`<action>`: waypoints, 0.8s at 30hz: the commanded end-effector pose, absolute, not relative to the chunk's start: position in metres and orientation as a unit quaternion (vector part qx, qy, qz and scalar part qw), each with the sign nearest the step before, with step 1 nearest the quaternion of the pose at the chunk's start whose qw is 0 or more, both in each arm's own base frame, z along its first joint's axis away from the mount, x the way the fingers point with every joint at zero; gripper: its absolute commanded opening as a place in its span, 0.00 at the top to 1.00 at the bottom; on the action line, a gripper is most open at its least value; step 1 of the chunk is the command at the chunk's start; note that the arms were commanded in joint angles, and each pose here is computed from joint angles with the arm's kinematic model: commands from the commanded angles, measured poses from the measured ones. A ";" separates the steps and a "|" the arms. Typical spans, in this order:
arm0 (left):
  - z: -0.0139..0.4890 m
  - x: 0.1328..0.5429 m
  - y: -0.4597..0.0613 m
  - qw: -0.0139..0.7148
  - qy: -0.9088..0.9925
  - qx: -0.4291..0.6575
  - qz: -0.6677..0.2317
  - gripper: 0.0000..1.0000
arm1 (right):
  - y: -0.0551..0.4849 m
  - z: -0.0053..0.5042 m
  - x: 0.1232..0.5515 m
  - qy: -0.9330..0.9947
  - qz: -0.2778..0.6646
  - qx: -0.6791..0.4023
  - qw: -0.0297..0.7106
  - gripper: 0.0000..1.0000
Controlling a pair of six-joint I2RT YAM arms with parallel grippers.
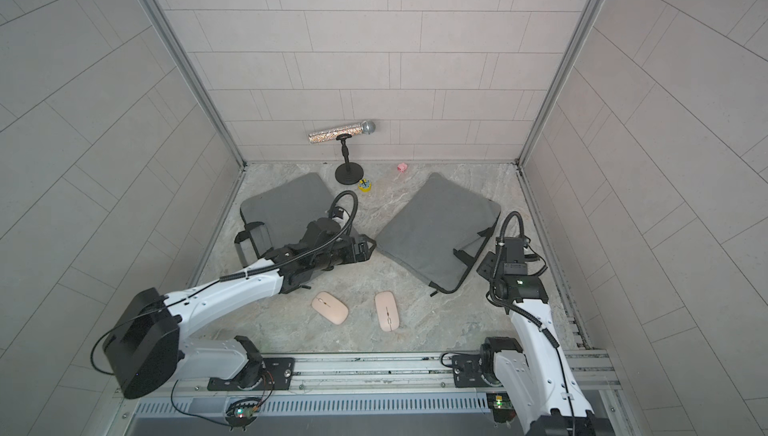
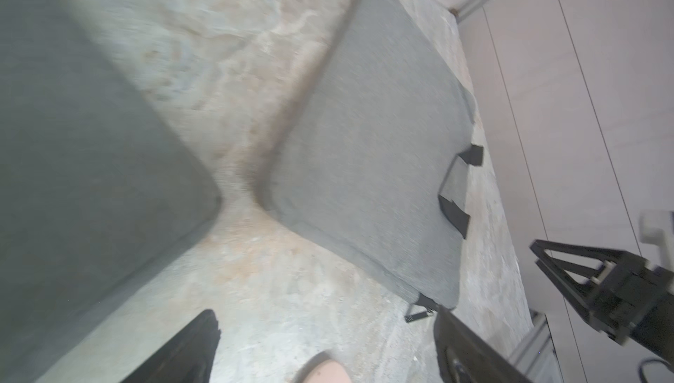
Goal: Put the mouse into the laptop bag
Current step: Open the zippered laptop bag at the center of the board.
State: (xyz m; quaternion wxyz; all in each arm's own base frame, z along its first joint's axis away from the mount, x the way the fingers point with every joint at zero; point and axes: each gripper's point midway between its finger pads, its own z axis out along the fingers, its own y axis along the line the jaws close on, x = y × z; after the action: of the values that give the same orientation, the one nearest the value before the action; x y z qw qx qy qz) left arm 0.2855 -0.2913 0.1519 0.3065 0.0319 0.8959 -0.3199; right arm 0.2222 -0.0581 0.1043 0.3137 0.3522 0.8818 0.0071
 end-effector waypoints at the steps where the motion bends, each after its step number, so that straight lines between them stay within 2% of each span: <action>1: 0.169 0.278 -0.339 0.311 0.882 0.117 -0.335 0.05 | -0.065 0.092 0.206 0.882 0.013 0.369 0.292 0.40; 7: 0.155 0.270 -0.417 0.283 0.887 0.219 -0.293 0.11 | -0.068 0.075 0.205 0.874 0.019 0.388 0.292 0.39; 14: 0.108 0.310 -0.490 0.272 0.890 0.285 -0.231 0.15 | -0.066 0.069 0.205 0.873 0.030 0.392 0.290 0.40; 18: 0.068 0.337 -0.514 0.275 0.895 0.302 -0.178 0.16 | -0.066 0.069 0.204 0.871 0.032 0.393 0.293 0.40; 24: 0.025 0.346 -0.544 0.261 0.895 0.330 -0.148 0.15 | -0.064 0.069 0.205 0.871 0.037 0.392 0.295 0.39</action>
State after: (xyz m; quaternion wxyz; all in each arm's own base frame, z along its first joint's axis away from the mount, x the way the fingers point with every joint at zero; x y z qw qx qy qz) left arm 0.3565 -0.5552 0.0664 0.3007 0.2995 0.8822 -0.2040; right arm 0.2042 -0.0638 0.0687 0.2907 0.3881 0.8739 0.0342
